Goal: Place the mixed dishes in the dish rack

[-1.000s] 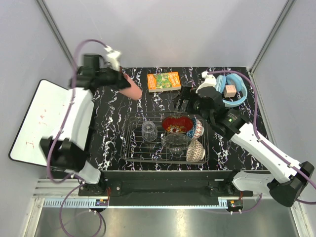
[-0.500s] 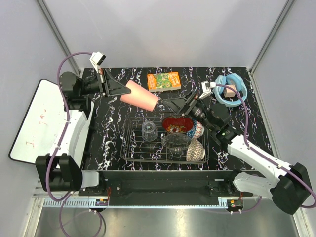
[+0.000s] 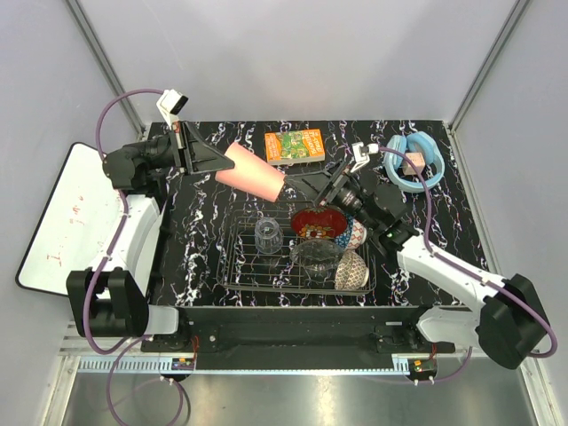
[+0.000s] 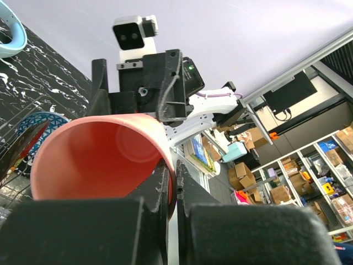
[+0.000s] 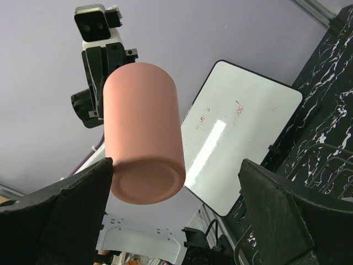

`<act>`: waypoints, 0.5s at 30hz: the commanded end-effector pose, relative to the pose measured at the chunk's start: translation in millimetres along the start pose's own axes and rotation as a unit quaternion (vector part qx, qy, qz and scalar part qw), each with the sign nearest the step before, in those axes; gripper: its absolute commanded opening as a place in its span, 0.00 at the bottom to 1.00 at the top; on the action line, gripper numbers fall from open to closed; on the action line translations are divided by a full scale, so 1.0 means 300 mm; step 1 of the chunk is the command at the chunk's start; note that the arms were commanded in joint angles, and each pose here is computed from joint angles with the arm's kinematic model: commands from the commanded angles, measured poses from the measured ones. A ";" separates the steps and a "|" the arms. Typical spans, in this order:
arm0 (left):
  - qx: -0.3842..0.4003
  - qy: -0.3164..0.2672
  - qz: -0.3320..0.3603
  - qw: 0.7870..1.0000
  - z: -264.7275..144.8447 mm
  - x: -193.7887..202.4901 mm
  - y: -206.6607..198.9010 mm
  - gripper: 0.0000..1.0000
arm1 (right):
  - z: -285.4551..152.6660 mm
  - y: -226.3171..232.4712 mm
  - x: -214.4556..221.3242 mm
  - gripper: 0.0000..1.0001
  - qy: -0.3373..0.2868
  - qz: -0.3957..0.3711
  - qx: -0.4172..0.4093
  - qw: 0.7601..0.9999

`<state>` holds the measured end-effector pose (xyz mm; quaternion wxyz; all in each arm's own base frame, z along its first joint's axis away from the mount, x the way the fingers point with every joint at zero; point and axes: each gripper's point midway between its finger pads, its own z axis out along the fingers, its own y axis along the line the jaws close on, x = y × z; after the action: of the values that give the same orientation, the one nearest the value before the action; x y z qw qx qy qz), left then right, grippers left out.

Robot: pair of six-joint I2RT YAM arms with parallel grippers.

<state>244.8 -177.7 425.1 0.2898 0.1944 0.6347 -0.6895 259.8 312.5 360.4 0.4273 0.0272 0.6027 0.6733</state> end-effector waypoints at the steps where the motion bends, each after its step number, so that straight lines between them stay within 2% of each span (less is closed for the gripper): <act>1: 0.007 0.004 0.033 0.999 0.002 0.006 -0.018 0.00 | 0.030 0.083 -0.024 1.00 0.002 -0.002 -0.047 0.999; 15: 0.014 0.014 0.022 1.000 0.031 0.014 0.018 0.00 | 0.056 0.127 0.015 1.00 0.020 0.025 -0.089 0.996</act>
<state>244.9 -186.0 415.9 0.2729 0.2042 0.6353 -0.6930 258.1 325.5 364.5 0.3962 0.0190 0.5861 0.7065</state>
